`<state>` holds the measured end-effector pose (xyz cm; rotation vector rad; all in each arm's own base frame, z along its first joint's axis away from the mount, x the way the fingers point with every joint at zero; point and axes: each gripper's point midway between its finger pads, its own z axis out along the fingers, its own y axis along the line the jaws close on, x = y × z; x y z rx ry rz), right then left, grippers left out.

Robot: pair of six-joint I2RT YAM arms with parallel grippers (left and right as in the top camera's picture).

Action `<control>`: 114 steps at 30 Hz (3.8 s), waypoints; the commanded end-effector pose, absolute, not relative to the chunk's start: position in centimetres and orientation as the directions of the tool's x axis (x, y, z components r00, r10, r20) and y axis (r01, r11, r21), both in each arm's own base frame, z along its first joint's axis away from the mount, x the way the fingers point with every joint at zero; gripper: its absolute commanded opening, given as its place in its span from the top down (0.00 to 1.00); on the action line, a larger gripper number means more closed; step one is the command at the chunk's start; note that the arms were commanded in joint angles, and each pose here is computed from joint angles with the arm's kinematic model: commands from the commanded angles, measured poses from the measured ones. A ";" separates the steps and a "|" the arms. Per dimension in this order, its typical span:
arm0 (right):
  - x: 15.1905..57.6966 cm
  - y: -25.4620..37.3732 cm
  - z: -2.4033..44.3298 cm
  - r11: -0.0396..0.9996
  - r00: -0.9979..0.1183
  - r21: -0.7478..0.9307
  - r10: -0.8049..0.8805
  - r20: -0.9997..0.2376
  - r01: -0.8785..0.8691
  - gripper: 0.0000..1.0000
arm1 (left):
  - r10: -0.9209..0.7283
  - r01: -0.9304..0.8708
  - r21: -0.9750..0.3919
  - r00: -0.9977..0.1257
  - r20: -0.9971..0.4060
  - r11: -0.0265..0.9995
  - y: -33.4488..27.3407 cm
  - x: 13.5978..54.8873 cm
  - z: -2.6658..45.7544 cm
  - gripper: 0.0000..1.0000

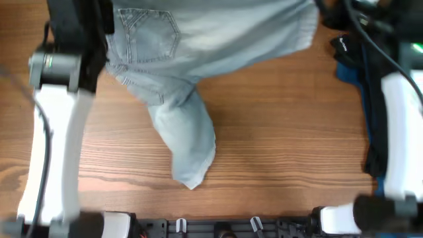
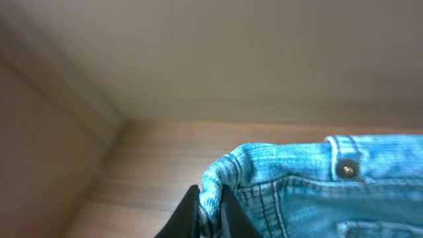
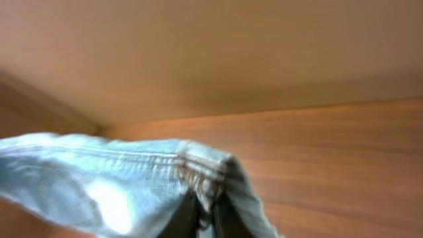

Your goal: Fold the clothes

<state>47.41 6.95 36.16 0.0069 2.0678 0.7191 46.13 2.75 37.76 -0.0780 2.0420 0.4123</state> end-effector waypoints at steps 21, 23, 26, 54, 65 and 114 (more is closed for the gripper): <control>36.9 13.2 16.6 0.811 -0.953 0.508 -0.194 -0.233 -0.289 0.28 | -0.198 -0.230 0.008 -0.853 -0.484 0.973 8.2 44.7 20.6 0.00; 34.8 15.3 15.0 0.789 -0.941 0.513 -0.279 -0.192 -0.339 0.31 | -0.197 -0.224 -0.004 -0.847 -0.493 0.975 7.9 44.6 21.1 0.00; 31.2 18.1 12.5 0.759 -0.908 0.511 -0.401 -0.121 -0.404 0.32 | -0.195 -0.226 -0.005 -0.831 -0.521 0.974 8.0 44.3 22.5 0.00; 21.4 27.1 3.7 0.495 -0.711 0.588 -0.671 -0.209 -0.640 0.41 | -0.173 -0.224 -0.020 -0.690 -0.703 0.974 7.3 40.5 32.1 0.00; 22.4 25.4 2.3 0.611 -0.750 0.492 -0.646 -0.144 -0.620 0.47 | -0.174 -0.224 -0.018 -0.700 -0.693 0.974 7.3 40.0 32.1 0.00; 21.1 25.6 -0.9 0.665 -0.749 0.443 -0.662 -0.022 -0.601 0.96 | -0.178 -0.225 -0.016 -0.726 -0.664 0.974 7.1 39.2 31.4 0.00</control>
